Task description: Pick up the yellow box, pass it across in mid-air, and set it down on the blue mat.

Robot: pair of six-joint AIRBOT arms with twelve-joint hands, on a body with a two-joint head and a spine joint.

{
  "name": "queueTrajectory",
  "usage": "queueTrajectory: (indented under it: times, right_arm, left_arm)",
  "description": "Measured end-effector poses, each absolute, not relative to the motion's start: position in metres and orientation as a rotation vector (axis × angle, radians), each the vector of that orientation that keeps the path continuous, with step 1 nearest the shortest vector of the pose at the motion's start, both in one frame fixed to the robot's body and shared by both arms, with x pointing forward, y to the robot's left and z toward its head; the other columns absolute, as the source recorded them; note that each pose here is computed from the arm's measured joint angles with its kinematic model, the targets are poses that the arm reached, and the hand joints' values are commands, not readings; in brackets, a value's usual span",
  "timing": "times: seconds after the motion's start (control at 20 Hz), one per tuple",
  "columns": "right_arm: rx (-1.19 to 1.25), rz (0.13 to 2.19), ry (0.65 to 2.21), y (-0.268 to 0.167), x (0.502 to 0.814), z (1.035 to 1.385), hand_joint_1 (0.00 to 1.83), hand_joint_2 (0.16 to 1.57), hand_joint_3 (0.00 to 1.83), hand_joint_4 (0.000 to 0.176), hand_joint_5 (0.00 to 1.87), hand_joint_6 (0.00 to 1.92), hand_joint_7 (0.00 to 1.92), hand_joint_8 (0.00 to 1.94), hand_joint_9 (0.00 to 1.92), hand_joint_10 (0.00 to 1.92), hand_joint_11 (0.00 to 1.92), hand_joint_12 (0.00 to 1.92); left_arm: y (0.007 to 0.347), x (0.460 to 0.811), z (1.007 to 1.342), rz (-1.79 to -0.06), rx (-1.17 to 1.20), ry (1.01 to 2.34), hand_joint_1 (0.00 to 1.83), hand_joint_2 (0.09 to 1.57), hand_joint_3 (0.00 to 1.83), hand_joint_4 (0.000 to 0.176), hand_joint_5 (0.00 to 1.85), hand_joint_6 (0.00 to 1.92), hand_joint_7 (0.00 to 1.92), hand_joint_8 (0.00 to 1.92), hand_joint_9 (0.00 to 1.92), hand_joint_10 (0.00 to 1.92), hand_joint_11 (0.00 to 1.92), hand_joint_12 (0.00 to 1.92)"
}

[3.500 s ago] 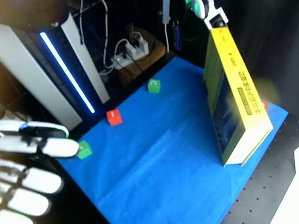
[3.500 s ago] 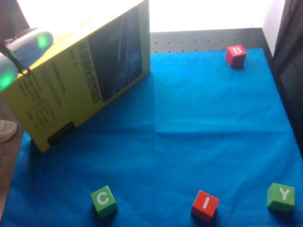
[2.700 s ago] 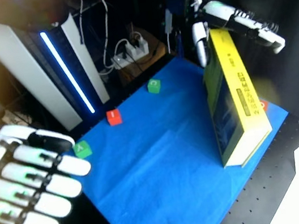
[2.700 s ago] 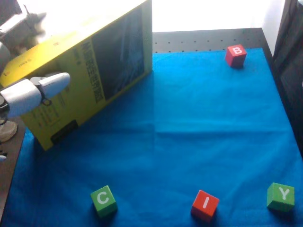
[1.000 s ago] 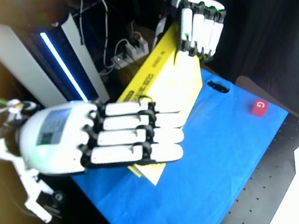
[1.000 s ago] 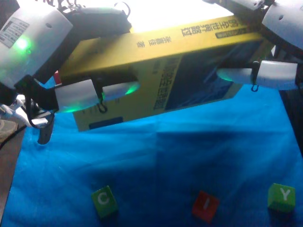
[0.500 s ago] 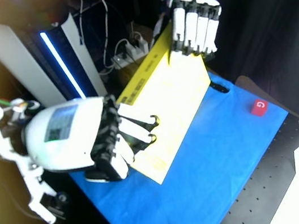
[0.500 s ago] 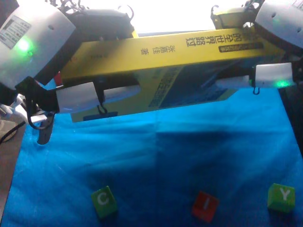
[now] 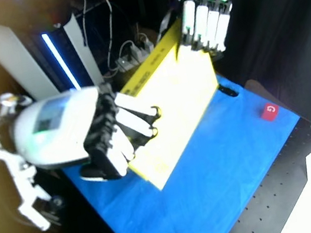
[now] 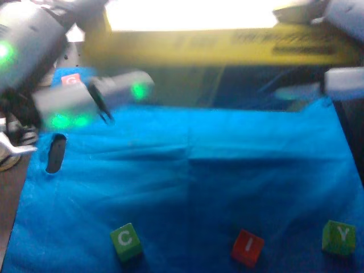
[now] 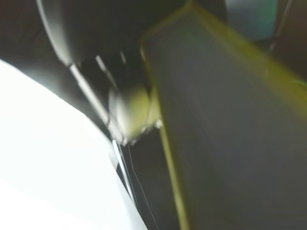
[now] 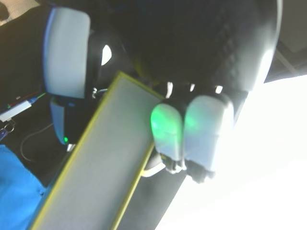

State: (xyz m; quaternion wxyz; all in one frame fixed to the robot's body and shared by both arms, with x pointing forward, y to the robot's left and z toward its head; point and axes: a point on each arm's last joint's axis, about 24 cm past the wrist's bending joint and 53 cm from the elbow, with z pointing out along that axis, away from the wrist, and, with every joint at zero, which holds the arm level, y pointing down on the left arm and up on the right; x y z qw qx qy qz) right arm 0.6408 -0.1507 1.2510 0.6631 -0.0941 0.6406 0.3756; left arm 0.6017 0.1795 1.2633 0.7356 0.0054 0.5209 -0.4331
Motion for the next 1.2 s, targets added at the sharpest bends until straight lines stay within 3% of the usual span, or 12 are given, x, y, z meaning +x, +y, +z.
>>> queueTrajectory:
  times: [0.15,0.2,0.3,0.5,0.55,0.65,0.9,1.0,1.05,1.1,1.15,1.2]
  right_arm:
    - [-0.203,0.861,1.446,-0.149,0.638,1.252,1.59,1.20,0.00,0.000,1.13,1.92,1.40,1.94,1.56,1.92,1.65,1.92]
    - [-0.216,0.874,1.451,-0.142,0.634,1.251,1.59,1.20,0.00,0.000,1.15,1.92,1.41,1.94,1.56,1.92,1.65,1.92]
    - [-0.257,0.884,1.463,-0.134,0.621,1.250,1.56,1.20,0.00,0.000,1.16,1.92,1.37,1.94,1.50,1.92,1.61,1.92]
    - [-0.203,0.812,1.446,-0.173,0.621,1.266,1.61,1.17,0.00,0.000,1.10,1.92,1.35,1.94,1.48,1.92,1.58,1.92]
    - [-0.182,0.801,1.467,-0.179,0.621,1.260,1.65,1.16,0.00,0.000,1.10,1.92,1.35,1.94,1.48,1.92,1.58,1.92]
    - [-0.183,0.781,1.547,-0.181,0.615,1.237,1.68,1.15,0.00,0.000,1.12,1.92,1.36,1.94,1.49,1.92,1.56,1.92]
    - [-0.086,0.745,1.663,-0.202,0.616,1.199,1.63,1.15,0.00,0.000,1.06,1.92,1.26,1.94,1.38,1.92,1.47,1.92]
    - [-0.052,0.733,1.690,-0.210,0.615,1.188,1.61,1.16,0.00,0.000,1.02,1.92,1.24,1.94,1.36,1.92,1.45,1.92]
    - [-0.037,0.719,1.706,-0.216,0.616,1.182,1.56,1.16,0.00,0.000,1.04,1.92,1.25,1.94,1.37,1.92,1.47,1.92]
    - [-0.002,0.710,1.711,-0.224,0.618,1.179,1.34,1.19,0.01,0.000,0.95,1.92,1.10,1.94,1.25,1.92,1.36,1.92]
    - [0.012,0.705,1.711,-0.228,0.620,1.178,1.34,1.19,0.01,0.000,0.95,1.92,1.10,1.94,1.25,1.92,1.36,1.92]
    - [0.032,0.704,1.709,-0.232,0.621,1.177,1.09,1.28,0.06,0.000,0.67,1.69,0.91,1.94,1.09,1.92,1.21,1.92]
  left_arm:
    - [0.185,0.599,1.267,-0.937,0.008,1.125,0.33,1.12,0.00,0.057,0.00,0.00,0.00,0.00,0.00,0.00,0.00,0.00]
    - [0.183,0.597,1.265,-0.938,0.015,1.135,0.33,1.12,0.00,0.081,0.00,0.00,0.00,0.00,0.00,0.00,0.00,0.00]
    - [0.185,0.592,1.262,-0.907,0.045,1.154,0.29,1.10,0.00,0.099,0.00,0.00,0.00,0.00,0.00,0.00,0.00,0.00]
    - [0.239,0.600,1.270,-0.774,-0.076,1.129,0.33,1.17,0.01,0.090,0.00,0.00,0.00,0.00,0.00,0.00,0.00,0.00]
    - [0.248,0.600,1.268,-0.749,-0.100,1.131,0.33,1.17,0.01,0.111,0.00,0.00,0.00,0.00,0.00,0.00,0.00,0.00]
    - [0.247,0.596,1.261,-0.750,-0.102,1.150,0.32,1.18,0.01,0.096,0.00,0.00,0.00,0.00,0.00,0.00,0.00,0.00]
    - [0.267,0.594,1.257,-0.696,-0.157,1.148,0.28,1.16,0.00,0.100,0.00,0.00,0.00,0.00,0.00,0.00,0.00,0.00]
    - [0.268,0.594,1.258,-0.693,-0.153,1.147,0.29,1.16,0.00,0.130,0.00,0.00,0.00,0.00,0.00,0.00,0.00,0.00]
    - [0.264,0.593,1.258,-0.702,-0.139,1.150,0.29,1.15,0.00,0.140,0.00,0.00,0.00,0.00,0.00,0.00,0.00,0.00]
    - [0.261,0.592,1.258,-0.709,-0.128,1.152,0.28,1.16,0.00,0.123,0.00,0.00,0.00,0.00,0.00,0.00,0.00,0.00]
    - [0.261,0.592,1.258,-0.709,-0.128,1.151,0.28,1.16,0.00,0.123,0.00,0.00,0.00,0.00,0.00,0.00,0.00,0.00]
    - [0.262,0.592,1.259,-0.708,-0.130,1.149,0.28,1.16,0.00,0.119,0.00,0.00,0.00,0.00,0.00,0.00,0.00,0.00]
